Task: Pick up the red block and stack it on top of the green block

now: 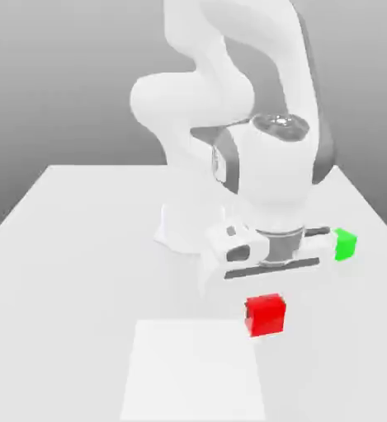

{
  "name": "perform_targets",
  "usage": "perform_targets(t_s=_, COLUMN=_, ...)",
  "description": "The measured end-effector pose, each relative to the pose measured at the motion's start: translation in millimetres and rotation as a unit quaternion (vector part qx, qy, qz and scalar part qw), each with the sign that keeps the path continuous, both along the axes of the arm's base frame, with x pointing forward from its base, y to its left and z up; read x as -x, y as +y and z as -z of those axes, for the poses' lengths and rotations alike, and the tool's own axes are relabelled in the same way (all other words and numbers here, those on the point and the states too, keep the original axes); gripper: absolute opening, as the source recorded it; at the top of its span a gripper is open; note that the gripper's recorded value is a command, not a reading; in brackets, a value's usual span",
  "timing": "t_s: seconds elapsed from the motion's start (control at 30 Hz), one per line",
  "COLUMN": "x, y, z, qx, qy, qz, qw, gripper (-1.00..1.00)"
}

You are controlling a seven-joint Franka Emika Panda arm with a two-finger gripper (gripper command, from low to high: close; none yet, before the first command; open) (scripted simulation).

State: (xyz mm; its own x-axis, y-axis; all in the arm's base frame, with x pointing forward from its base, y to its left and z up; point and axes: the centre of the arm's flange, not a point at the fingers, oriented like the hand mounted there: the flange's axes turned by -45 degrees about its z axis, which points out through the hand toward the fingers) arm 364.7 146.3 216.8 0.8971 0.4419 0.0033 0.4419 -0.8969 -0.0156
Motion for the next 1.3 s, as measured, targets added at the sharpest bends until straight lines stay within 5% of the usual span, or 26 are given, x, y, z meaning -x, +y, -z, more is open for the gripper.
perform_targets(t_s=0.23, x=54, y=76, z=-11, qx=-0.009, qy=-0.001, qz=-0.247, qw=0.969, gripper=-1.00)
perform_targets(t_s=0.47, x=118, y=129, z=-20, qx=-0.012, qy=-0.003, qz=-0.472, qw=0.881, gripper=-1.00)
perform_targets(t_s=0.7, x=195, y=169, z=-26, qx=-0.010, qy=-0.005, qz=-0.677, qw=0.735, gripper=-1.00)
perform_targets(t_s=1.0, x=294, y=188, z=-29, qx=0.003, qy=-0.007, qz=-0.872, qw=0.489, gripper=-1.00)
perform_targets(t_s=1.3, x=294, y=187, z=21, qx=0.032, qy=-0.002, qz=-0.884, qw=0.467, gripper=-1.00)
